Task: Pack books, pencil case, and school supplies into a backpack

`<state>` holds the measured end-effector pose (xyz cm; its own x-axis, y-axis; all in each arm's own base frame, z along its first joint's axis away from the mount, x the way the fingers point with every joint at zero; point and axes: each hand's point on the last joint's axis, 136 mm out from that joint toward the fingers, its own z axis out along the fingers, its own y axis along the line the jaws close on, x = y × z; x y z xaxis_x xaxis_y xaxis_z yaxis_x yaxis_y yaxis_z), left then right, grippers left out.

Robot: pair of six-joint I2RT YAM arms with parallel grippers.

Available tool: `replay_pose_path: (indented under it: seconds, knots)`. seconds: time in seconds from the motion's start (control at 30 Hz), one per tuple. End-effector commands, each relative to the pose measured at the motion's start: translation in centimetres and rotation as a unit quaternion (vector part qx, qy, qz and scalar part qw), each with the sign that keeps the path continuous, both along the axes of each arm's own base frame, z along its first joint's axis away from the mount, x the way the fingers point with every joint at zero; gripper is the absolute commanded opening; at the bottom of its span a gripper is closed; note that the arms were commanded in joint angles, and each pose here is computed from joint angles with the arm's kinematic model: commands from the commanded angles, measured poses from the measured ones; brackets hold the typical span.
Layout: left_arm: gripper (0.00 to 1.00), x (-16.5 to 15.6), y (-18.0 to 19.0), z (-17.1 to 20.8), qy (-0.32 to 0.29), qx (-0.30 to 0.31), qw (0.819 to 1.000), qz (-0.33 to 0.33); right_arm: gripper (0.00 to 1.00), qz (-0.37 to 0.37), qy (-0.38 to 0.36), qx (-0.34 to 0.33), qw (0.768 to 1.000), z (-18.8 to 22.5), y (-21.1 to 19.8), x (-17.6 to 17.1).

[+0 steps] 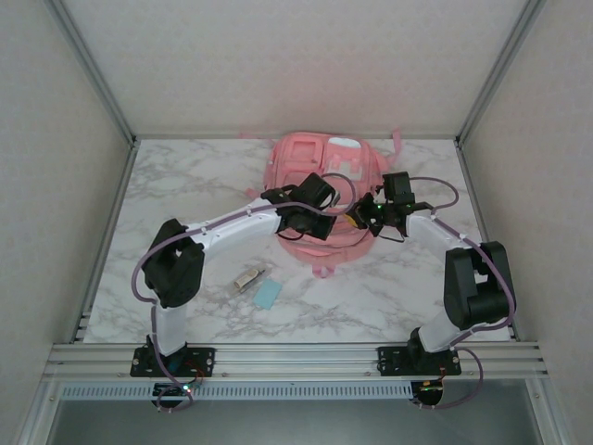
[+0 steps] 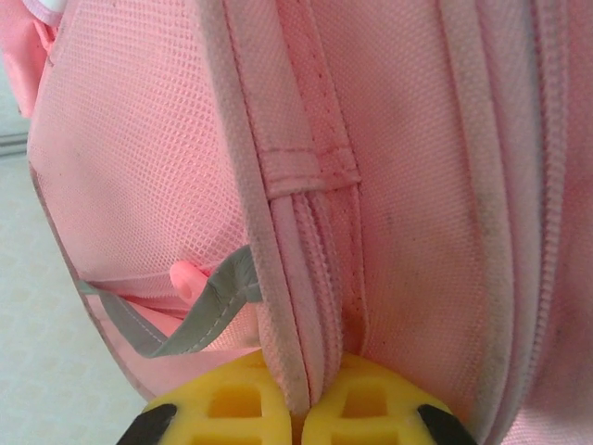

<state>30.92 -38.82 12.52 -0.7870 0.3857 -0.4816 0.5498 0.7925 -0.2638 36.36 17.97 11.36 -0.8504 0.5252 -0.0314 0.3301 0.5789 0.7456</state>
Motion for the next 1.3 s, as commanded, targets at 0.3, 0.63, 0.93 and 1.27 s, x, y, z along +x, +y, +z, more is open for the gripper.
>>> replay_pose_path:
  seconds: [0.3, 0.63, 0.93, 1.27]
  knots:
    - [0.00, 1.2, 10.1, -1.2, -0.047, 0.139, 0.989, -0.023, 0.00, 0.116, -0.123, -0.074, 0.983, 3.6, 0.0, 1.4]
    - [0.00, 6.2, 16.3, -1.4, -0.092, 0.200, 0.975, 0.005, 0.00, 0.212, -0.141, -0.096, 0.962, 4.0, 0.6, 0.7]
    - [0.00, 11.9, 17.1, 1.1, -0.163, 0.185, 0.969, 0.011, 0.00, 0.262, -0.137, -0.087, 0.951, 3.4, 1.2, -0.1]
    - [0.00, 17.0, 15.9, -0.6, -0.191, 0.199, 0.961, -0.013, 0.00, 0.293, -0.137, -0.094, 0.942, 2.6, 1.2, -0.7]
